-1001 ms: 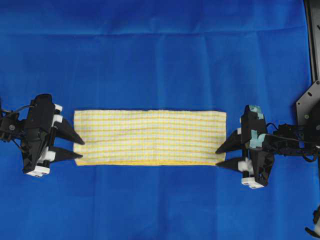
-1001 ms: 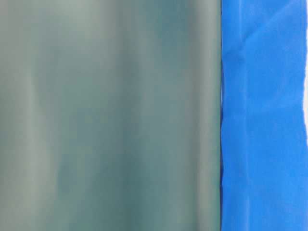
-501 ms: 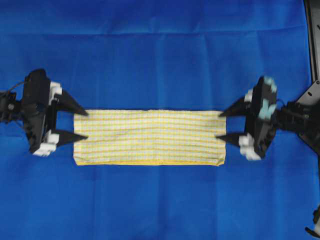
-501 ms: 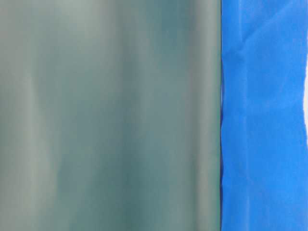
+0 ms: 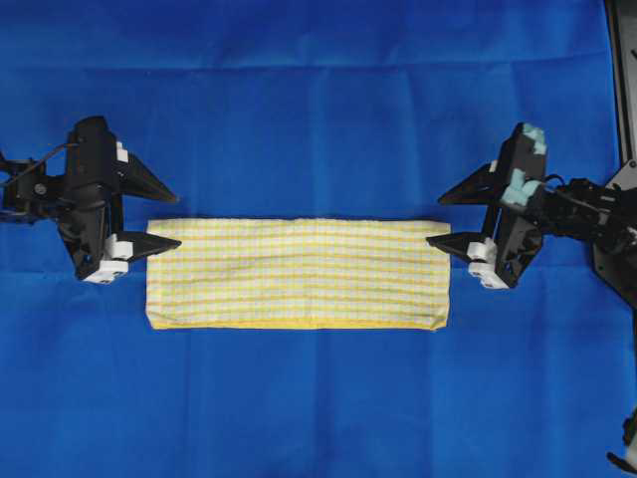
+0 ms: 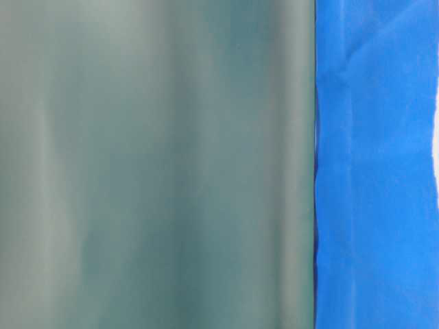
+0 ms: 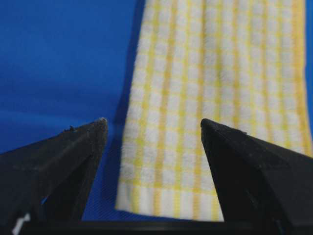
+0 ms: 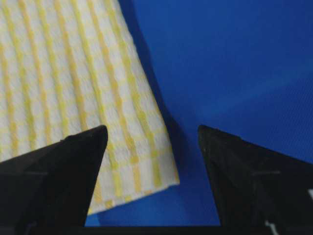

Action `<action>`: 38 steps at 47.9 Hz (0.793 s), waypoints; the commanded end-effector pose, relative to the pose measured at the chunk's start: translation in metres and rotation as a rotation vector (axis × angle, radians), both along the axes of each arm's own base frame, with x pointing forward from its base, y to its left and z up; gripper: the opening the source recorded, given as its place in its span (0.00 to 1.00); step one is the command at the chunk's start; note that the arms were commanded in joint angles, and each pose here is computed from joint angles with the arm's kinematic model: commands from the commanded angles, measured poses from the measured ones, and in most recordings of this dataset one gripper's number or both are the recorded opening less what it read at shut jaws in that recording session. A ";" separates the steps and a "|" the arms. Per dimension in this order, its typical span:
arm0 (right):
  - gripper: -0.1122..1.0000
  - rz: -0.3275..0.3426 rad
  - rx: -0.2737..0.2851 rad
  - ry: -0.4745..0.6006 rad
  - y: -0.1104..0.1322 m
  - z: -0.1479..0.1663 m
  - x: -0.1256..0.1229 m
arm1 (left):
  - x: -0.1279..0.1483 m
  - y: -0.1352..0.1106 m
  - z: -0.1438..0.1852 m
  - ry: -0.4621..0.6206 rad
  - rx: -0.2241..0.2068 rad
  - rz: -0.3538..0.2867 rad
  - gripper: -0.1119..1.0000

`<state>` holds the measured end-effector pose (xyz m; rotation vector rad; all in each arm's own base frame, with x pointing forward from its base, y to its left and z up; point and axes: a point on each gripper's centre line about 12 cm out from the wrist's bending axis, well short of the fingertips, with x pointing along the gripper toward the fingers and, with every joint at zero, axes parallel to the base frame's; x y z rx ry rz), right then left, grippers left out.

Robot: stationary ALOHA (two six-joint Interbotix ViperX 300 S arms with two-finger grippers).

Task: Fold the yellow towel.
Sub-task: 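Grasp the left and right ends of the folded strip with both grippers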

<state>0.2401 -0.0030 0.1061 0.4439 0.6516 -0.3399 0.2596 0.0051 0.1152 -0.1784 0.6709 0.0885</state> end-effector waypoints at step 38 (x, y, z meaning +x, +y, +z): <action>0.12 0.021 0.009 0.084 0.005 -0.016 0.015 | 0.005 0.003 -0.043 0.213 -0.016 0.021 0.12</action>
